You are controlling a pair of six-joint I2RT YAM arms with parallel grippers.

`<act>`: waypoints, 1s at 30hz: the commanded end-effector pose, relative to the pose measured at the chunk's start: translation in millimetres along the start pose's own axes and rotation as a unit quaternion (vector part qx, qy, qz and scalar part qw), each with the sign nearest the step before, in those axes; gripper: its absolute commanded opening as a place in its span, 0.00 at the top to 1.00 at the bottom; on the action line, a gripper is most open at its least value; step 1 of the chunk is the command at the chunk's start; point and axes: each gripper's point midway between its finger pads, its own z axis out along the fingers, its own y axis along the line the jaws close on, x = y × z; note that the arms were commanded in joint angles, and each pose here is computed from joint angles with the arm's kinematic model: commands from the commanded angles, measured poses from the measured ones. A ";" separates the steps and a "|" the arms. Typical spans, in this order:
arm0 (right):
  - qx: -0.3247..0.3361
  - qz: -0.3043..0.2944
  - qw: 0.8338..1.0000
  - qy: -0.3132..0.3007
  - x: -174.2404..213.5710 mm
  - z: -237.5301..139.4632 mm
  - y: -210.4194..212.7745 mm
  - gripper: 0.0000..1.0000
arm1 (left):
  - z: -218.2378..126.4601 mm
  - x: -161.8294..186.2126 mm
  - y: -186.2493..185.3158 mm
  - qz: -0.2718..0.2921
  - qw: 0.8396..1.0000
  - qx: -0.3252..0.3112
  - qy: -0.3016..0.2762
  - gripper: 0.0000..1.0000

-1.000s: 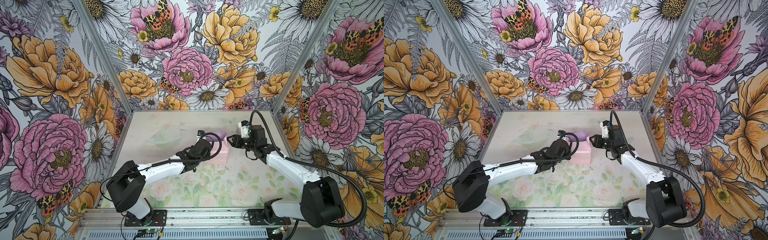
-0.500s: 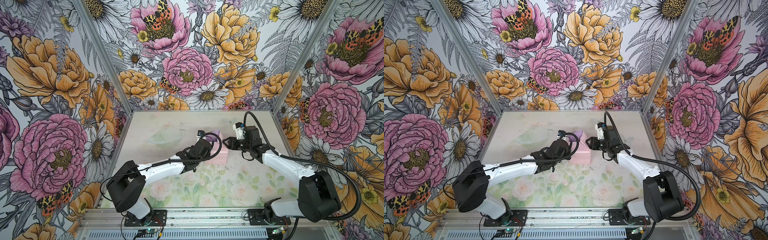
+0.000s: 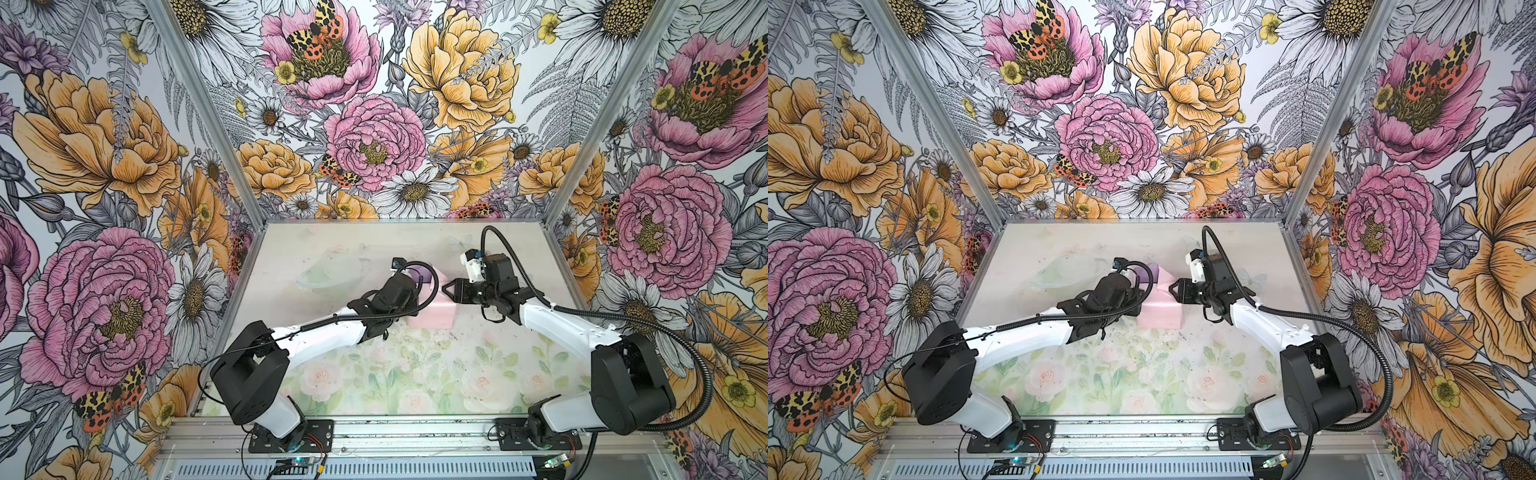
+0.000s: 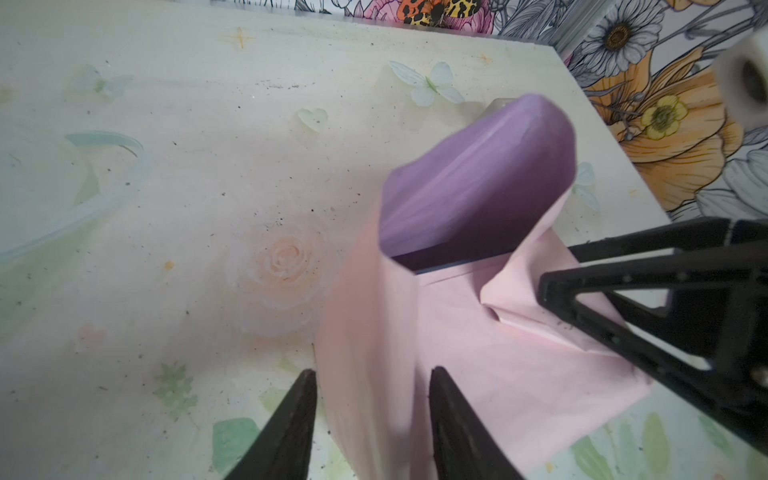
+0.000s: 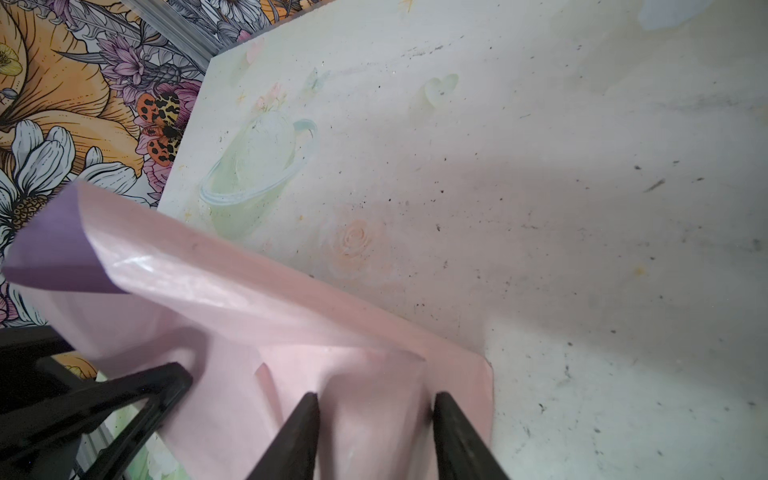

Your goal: Wrap the gift box in paper

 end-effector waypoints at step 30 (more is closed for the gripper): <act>0.044 0.012 0.998 0.046 30.3 -3.2 -19.4 0.55 | -25.3 -24.4 51.8 -0.137 0.987 0.083 -0.011 0.33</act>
